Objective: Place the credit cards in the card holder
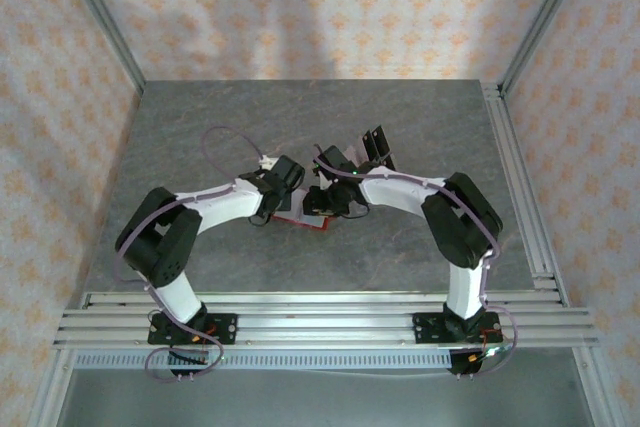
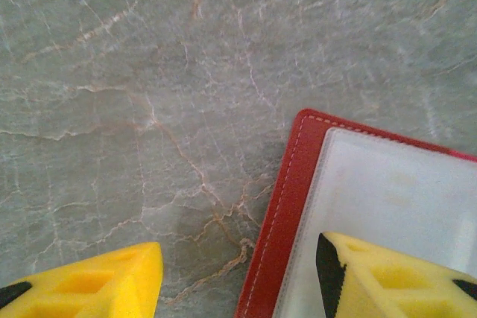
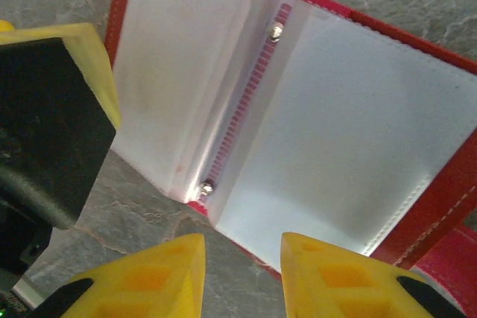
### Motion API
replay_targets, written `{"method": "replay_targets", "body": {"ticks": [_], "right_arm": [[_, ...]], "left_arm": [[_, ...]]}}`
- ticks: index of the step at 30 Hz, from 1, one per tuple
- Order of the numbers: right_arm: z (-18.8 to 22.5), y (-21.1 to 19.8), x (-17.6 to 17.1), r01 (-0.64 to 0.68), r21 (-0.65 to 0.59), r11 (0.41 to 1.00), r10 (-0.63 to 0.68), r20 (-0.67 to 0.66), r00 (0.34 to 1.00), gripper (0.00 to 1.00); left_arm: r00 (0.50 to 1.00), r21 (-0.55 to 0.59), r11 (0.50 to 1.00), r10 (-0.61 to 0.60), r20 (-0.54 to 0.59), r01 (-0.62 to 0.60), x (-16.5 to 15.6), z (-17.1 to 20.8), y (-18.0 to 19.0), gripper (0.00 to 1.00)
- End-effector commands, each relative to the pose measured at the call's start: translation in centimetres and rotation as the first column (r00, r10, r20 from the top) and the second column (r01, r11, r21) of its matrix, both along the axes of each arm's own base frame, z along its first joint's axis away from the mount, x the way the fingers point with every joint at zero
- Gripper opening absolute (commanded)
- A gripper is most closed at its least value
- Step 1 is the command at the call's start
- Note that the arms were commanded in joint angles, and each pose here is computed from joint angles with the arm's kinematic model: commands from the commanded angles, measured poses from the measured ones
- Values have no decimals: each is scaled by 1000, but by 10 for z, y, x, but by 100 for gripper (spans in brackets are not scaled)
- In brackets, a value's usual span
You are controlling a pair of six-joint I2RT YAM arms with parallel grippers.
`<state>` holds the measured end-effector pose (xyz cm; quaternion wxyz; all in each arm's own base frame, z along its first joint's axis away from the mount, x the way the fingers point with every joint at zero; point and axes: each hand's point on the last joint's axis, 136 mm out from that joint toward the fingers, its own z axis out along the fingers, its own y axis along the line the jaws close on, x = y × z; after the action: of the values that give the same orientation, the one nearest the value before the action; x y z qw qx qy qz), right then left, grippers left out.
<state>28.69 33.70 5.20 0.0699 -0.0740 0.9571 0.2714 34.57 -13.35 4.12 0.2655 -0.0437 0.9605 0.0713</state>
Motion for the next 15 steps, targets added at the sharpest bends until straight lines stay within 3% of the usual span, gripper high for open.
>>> {"method": "replay_targets", "body": {"ticks": [1,15], "right_arm": [[-16,-13,5,-4,-46,999,4,5,1000,31],[-29,-30,18,-72,-127,989,71,-9,997,29]], "left_arm": [[1000,10,1000,-8,7,8,7,-3,-1,58],[999,36,998,45,-2,-45,-20,-14,11,57]]}}
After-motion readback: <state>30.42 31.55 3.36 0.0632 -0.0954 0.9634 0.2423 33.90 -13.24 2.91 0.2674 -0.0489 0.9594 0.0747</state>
